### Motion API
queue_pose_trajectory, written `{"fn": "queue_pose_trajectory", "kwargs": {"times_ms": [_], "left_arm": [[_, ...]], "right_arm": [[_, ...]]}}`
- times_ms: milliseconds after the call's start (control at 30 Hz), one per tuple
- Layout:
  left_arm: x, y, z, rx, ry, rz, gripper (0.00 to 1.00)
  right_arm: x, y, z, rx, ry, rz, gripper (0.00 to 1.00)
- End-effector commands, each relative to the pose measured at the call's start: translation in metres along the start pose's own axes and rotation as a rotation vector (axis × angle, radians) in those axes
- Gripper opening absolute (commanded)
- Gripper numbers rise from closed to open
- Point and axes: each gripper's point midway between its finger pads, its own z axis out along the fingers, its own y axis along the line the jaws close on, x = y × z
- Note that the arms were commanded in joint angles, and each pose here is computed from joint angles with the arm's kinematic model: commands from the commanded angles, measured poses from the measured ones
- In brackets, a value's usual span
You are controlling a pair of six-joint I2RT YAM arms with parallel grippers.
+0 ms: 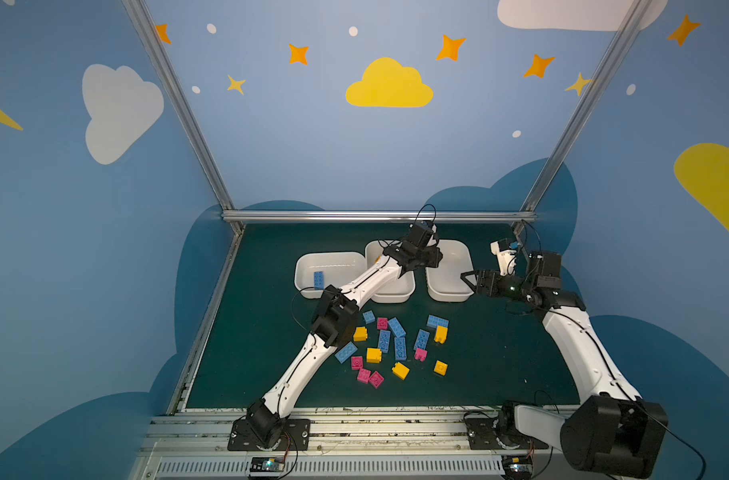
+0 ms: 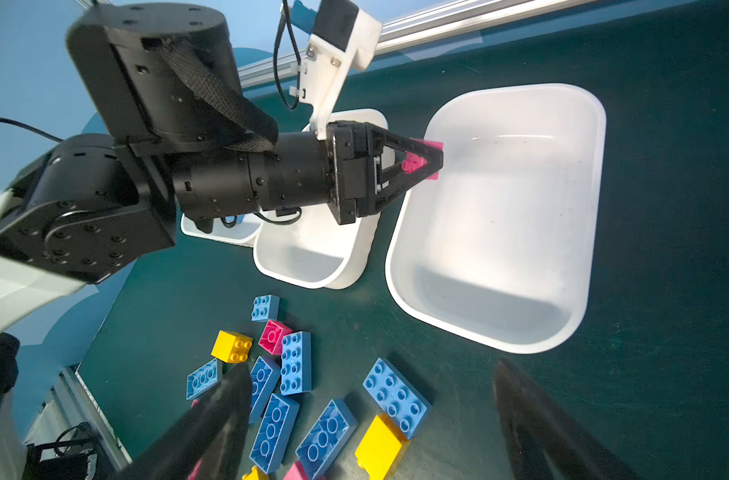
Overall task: Sort the legos into containers by color
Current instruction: 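Reach the left arm across and drop the pink brick in the farthest bin, then bring the left gripper back over the brick pile for the next brick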
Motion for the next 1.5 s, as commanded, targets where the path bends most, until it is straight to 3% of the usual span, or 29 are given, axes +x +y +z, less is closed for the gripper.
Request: {"fn": "queue_pose_trajectory", "kwargs": {"times_ms": [0,200,300,567,800,1100,1467], "left_arm": [[-0.014,0.003,0.007,-0.024,-0.083,0.04,0.29],[-0.011,0.008,0.016,-0.033,-0.092,0.055,0.32],[-0.015,0.006,0.014,-0.023,-0.097,0.05,0.38],[-0.048,-0.025,-0.024,0.047,-0.119,0.087,0.57],[-0.043,-0.033,-0.079,0.022,0.01,0.12,0.7],[0.033,-0.012,-0.171,-0.088,0.289,0.108,0.78],[0.132,0.042,-0.28,-0.296,0.489,0.006,0.8]], "right_arm": [[-0.009,0.001,-0.001,-0.003,-0.022,-0.017,0.89],[-0.006,0.002,-0.001,-0.006,-0.017,-0.017,0.89],[-0.007,0.003,-0.002,-0.01,-0.017,-0.017,0.89],[-0.008,0.01,-0.009,-0.025,-0.024,-0.031,0.89],[0.003,0.023,-0.018,-0.051,0.0,-0.061,0.89],[0.023,0.044,-0.023,-0.09,0.06,-0.138,0.89],[0.053,0.077,-0.011,-0.186,0.142,-0.221,0.89]]}}
